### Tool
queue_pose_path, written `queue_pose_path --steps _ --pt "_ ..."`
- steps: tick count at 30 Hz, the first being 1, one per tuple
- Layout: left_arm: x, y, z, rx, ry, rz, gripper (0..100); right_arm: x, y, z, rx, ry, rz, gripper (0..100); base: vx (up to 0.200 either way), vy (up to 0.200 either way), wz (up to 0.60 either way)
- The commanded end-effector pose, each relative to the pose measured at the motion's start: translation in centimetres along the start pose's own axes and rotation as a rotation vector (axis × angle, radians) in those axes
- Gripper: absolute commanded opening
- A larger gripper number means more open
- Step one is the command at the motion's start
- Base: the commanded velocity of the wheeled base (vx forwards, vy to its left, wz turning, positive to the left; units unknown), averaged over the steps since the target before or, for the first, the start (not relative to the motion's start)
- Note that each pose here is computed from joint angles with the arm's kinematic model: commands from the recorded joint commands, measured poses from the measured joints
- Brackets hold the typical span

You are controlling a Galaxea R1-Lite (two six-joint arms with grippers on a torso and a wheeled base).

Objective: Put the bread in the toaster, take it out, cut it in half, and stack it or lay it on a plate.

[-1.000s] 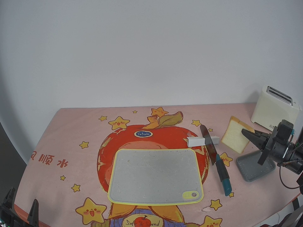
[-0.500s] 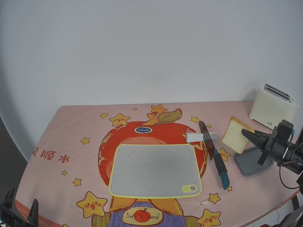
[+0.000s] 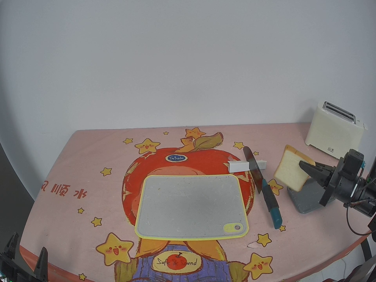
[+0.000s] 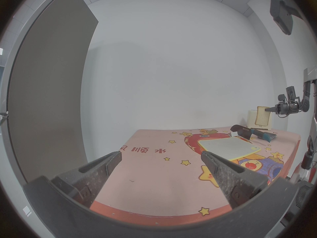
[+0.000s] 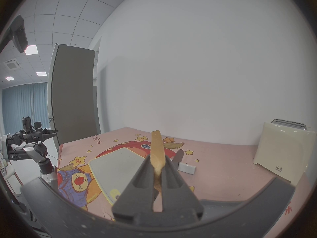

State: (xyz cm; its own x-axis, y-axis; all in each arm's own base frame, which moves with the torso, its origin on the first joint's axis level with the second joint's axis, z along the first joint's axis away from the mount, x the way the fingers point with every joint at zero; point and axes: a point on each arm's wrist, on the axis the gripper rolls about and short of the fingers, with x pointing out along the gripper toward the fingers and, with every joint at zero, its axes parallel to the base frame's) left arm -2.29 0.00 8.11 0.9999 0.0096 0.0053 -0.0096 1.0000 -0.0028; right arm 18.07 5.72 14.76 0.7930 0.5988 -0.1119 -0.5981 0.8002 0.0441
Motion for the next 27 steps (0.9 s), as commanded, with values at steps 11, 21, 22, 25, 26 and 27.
queue_pose_path --steps 11,21,22,25,26,27 --pt "0.0 0.0 -0.5 0.001 0.005 0.001 100 0.0 0.2 -0.2 0.002 0.009 0.011 0 0.0 0.109 0.0" --pt "0.0 0.0 -0.5 0.0 0.004 0.001 100 0.4 2.0 -1.0 0.017 0.048 0.109 0 0.0 0.0 0.0" --pt "0.0 0.0 -0.5 0.0 0.004 0.001 100 0.5 2.2 -1.1 0.019 0.053 0.121 0 0.0 0.0 0.0" --pt "0.0 0.0 -0.5 0.001 0.004 0.001 100 0.9 2.7 -1.4 0.041 0.073 0.147 0 0.0 0.0 0.0" --pt "0.0 0.0 -0.5 0.0 0.004 0.001 100 1.3 2.8 -1.6 0.07 0.083 0.16 0 0.0 0.0 0.0" --pt "0.0 0.0 -0.5 0.0 0.004 0.001 100 1.3 2.8 -1.6 0.07 0.083 0.16 0 0.0 0.0 0.0"
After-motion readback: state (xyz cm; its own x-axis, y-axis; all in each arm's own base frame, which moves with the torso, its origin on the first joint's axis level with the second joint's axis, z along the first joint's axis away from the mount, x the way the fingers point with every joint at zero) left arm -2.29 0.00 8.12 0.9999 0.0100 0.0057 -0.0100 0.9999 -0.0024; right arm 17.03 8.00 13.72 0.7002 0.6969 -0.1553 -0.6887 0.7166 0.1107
